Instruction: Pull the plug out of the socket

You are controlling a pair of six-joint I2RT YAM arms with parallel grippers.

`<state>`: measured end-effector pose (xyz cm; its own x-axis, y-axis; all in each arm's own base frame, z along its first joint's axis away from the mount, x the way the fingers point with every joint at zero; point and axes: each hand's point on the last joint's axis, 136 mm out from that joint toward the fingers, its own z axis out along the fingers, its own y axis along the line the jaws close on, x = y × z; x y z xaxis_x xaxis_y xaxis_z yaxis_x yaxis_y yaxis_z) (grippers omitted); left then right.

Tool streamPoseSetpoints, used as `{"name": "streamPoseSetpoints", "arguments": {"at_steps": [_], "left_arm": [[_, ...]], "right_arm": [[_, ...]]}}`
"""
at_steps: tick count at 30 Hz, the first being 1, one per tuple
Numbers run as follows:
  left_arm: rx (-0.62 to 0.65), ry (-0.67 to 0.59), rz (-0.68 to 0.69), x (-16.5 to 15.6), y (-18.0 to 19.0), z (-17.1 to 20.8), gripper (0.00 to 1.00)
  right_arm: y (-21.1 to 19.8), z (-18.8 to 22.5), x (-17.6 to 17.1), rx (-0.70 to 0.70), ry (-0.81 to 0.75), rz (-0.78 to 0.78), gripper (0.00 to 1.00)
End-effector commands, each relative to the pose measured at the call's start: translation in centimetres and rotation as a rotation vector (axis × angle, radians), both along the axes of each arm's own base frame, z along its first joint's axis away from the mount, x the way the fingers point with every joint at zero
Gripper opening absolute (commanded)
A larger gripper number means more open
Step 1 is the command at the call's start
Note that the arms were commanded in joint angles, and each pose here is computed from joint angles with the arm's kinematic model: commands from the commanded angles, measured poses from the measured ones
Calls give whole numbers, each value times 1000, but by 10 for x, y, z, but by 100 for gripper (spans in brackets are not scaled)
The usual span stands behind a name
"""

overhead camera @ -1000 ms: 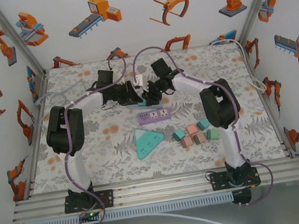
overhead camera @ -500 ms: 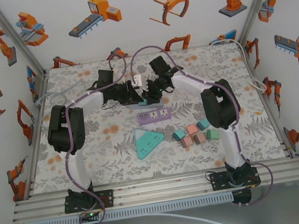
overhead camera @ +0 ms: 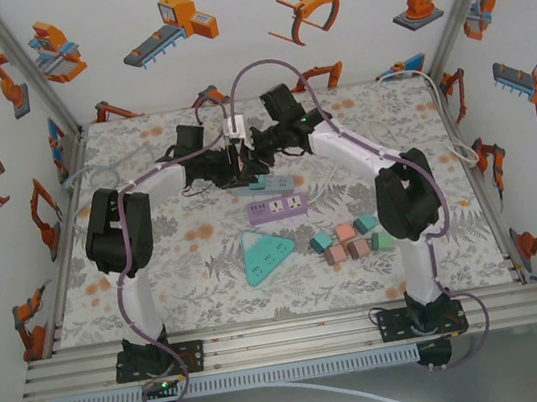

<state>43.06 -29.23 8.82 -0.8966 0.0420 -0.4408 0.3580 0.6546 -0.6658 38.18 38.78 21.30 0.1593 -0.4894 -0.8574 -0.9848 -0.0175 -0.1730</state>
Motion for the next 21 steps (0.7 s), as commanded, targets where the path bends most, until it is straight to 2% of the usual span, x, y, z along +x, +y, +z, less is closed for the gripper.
{"name": "streamPoseSetpoints", "arguments": {"at_steps": [1,6,9,14,16,21], "left_arm": [[245,86,87,-8,32,-75,41],[192,9,84,9,21,-42,43],[149,-63,75,20,15,-17,45],[77,-192,54,28,7,29,45],[44,-244,41,27,4,48,45],[-45,-394,-21,10,0,99,46]], "right_arm": [[-16,53,6,87,-8,-147,11],[-52,79,23,126,98,-500,7],[-85,92,31,165,168,-744,2],[-147,104,28,282,330,-1033,0],[-180,99,28,341,435,-1178,0],[-252,70,18,415,662,-1430,0]]}}
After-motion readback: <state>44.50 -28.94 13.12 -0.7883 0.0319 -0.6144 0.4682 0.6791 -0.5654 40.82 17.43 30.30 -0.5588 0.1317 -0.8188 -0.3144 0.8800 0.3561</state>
